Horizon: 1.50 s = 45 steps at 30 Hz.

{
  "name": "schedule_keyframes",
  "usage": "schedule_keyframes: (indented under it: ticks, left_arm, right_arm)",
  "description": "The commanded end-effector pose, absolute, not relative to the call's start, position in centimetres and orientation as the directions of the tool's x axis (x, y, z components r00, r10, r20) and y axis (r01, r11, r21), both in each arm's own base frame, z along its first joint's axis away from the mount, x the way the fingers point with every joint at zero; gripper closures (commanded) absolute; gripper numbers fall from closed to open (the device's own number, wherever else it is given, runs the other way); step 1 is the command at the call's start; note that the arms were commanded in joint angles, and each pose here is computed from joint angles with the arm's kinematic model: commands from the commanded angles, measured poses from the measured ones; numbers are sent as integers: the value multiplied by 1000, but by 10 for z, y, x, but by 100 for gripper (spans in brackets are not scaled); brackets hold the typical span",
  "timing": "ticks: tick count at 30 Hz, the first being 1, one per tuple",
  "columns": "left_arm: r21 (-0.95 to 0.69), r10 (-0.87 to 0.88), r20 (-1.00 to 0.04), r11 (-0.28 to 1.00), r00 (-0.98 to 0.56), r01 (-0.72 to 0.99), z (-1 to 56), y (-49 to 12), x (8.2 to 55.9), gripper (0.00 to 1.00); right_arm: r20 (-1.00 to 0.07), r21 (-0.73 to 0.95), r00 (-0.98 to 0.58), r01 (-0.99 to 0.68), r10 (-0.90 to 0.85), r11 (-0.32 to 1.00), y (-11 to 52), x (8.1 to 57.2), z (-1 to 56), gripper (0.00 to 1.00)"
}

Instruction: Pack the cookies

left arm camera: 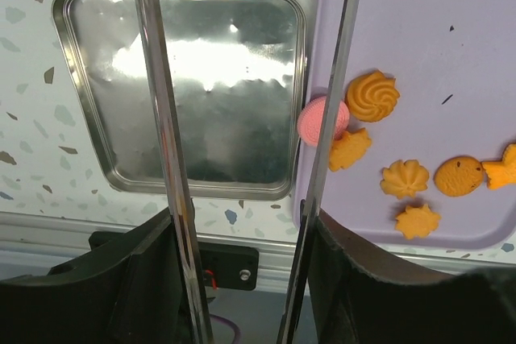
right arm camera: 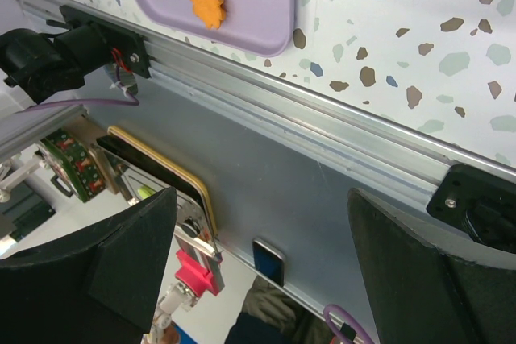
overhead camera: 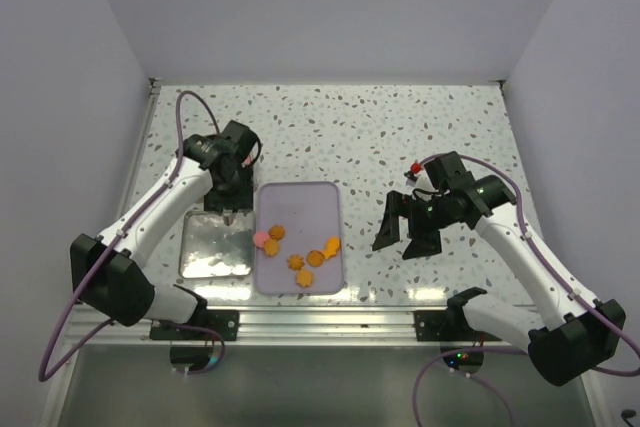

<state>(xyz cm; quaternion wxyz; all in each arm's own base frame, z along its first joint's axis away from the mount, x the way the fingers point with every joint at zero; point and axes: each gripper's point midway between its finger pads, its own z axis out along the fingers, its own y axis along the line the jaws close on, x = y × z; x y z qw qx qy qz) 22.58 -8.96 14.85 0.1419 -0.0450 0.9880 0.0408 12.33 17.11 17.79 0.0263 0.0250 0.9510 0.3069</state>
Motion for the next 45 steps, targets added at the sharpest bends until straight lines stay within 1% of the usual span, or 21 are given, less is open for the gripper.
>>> schedule_keyframes:
  ticks: [1, 4, 8, 11, 15, 22, 26, 27, 28, 29, 31, 32, 33, 35, 36, 37, 38, 39, 41, 42, 45]
  left_arm:
    - [61, -80, -353, 992, -932, -108, 166, -89, 240, 39]
    - [45, -91, -382, 992, -920, -117, 181, -89, 242, 39]
    - [42, -95, -384, 992, -919, -120, 189, -85, 231, 40]
    - [21, -105, -379, 992, -919, -122, 189, -82, 218, 41]
    - [-47, -120, -373, 993, -920, -111, 185, -86, 194, 44]
    - [-154, -102, -392, 987, -914, -44, 190, -107, 173, 48]
    - [-221, -89, -410, 975, -908, 5, 190, -136, 171, 49]
    - [-231, -76, -397, 973, -915, 19, 186, -147, 172, 49]
    - [-257, -81, -418, 966, -905, 32, 188, -159, 181, 49]
    - [-254, -70, -408, 967, -910, 40, 182, -169, 188, 50]
    - [-280, -85, -446, 959, -891, 49, 188, -188, 213, 50]
    - [-248, -71, -421, 968, -904, 40, 174, -197, 226, 50]
    - [-255, -68, -460, 965, -885, 58, 187, -208, 245, 50]
    - [-232, -52, -481, 970, -875, 69, 187, -224, 273, 50]
    - [-198, -30, -490, 977, -871, 78, 185, -237, 298, 50]
    - [-180, -19, -489, 981, -872, 79, 182, -243, 311, 50]
    - [-137, 4, -446, 988, -895, 72, 156, -251, 327, 49]
    - [-139, 6, -481, 987, -877, 83, 169, -259, 347, 49]
    - [-117, -9, -487, 992, -873, 55, 158, -258, 375, 50]
    - [-127, -18, -483, 991, -876, 50, 145, -265, 393, 50]
    - [-156, -72, -476, 988, -876, 3, 120, -259, 428, 50]
  right_arm:
    - [-64, 598, -997, -7, 39, 802, 173, 125, 184, 10]
    - [-66, 592, -997, -12, 33, 806, 172, 125, 185, 10]
    - [-66, 587, -997, -10, 36, 809, 171, 125, 184, 10]
    - [-67, 588, -997, -6, 42, 809, 171, 125, 183, 10]
    - [-67, 593, -997, -2, 47, 806, 173, 128, 183, 10]
    - [-58, 600, -997, 3, 47, 800, 175, 128, 180, 10]
    - [-58, 604, -997, 5, 50, 797, 176, 128, 180, 10]
    - [-58, 604, -997, 5, 50, 797, 176, 128, 180, 10]
    - [-57, 604, -997, 7, 51, 797, 176, 127, 179, 10]
    - [-57, 604, -997, 9, 54, 797, 176, 127, 180, 10]
    - [-58, 603, -997, 11, 57, 798, 174, 125, 180, 10]
    - [-62, 601, -996, 11, 60, 799, 173, 126, 180, 10]
    - [-66, 600, -996, 10, 61, 800, 173, 125, 181, 10]
    - [-73, 592, -995, 12, 68, 806, 170, 122, 184, 10]
    - [-78, 588, -994, 11, 71, 809, 168, 121, 184, 10]
    - [-93, 583, -993, 7, 76, 812, 166, 121, 187, 10]
    - [-96, 579, -992, 9, 79, 815, 164, 120, 188, 10]
    - [-101, 575, -991, 10, 83, 818, 163, 119, 188, 10]
    - [-121, 553, -989, 8, 89, 833, 158, 121, 192, 10]
    - [-129, 546, -988, 5, 90, 838, 157, 123, 194, 10]
    - [-144, 527, -986, -2, 87, 850, 154, 126, 199, 10]
